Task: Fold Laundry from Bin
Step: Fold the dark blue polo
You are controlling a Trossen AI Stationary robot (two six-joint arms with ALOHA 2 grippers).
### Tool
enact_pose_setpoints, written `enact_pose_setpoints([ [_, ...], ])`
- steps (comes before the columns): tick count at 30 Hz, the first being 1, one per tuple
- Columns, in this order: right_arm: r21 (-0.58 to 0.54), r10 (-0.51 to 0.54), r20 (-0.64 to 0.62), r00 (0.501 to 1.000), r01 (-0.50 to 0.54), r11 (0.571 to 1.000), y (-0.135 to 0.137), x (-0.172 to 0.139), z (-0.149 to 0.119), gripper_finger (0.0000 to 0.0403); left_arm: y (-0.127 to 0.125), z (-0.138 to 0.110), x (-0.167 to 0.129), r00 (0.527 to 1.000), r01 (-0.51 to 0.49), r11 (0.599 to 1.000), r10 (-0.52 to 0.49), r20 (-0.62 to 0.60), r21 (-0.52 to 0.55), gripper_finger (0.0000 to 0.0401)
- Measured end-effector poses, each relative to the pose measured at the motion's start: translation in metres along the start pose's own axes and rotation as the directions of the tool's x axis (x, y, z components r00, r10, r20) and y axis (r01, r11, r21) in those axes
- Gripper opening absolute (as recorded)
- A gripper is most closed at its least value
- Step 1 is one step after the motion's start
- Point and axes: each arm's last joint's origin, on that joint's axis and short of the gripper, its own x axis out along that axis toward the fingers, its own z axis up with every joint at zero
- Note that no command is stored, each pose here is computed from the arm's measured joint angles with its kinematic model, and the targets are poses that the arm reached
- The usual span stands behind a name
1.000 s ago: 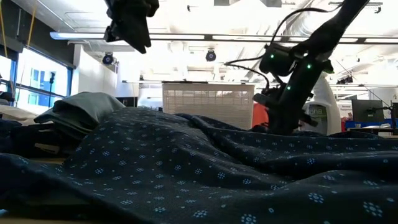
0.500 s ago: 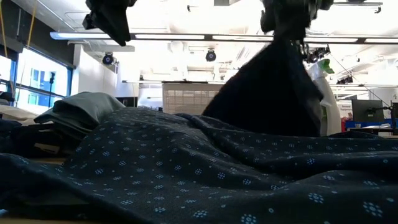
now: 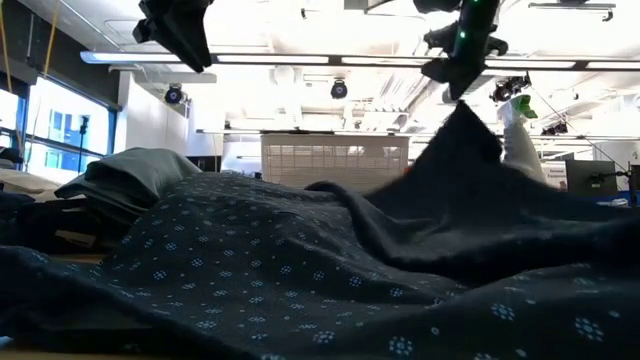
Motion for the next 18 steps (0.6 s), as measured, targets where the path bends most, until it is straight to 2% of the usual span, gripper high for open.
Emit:
enact_pose_setpoints([
  [6,0.044,0.058,-0.045,0.997,-0.056,0.997,-0.006,0.0,0.001,0.0138,-0.001,-0.001,0.0,0.999,0.026,1.0,-0.026,-0.019,-0.006,0.0104],
  [9,0.044,0.17,-0.074,0.983,-0.167,0.985,0.001,-0.004,-0.002,0.0179,-0.003,-0.003,0.0,0.995,0.075,0.997,-0.076,-0.068,-0.011,0.0104],
  [14,-0.011,0.439,-0.121,0.89,-0.443,0.896,0.04,-0.026,-0.021,0.0203,-0.011,-0.026,0.001,0.962,0.133,0.989,-0.143,-0.232,-0.057,0.0104],
  [18,-0.043,0.534,-0.172,0.828,-0.548,0.836,0.082,-0.038,-0.056,0.0201,-0.022,-0.061,0.013,0.929,0.116,0.979,-0.167,-0.33,-0.168,0.0106],
])
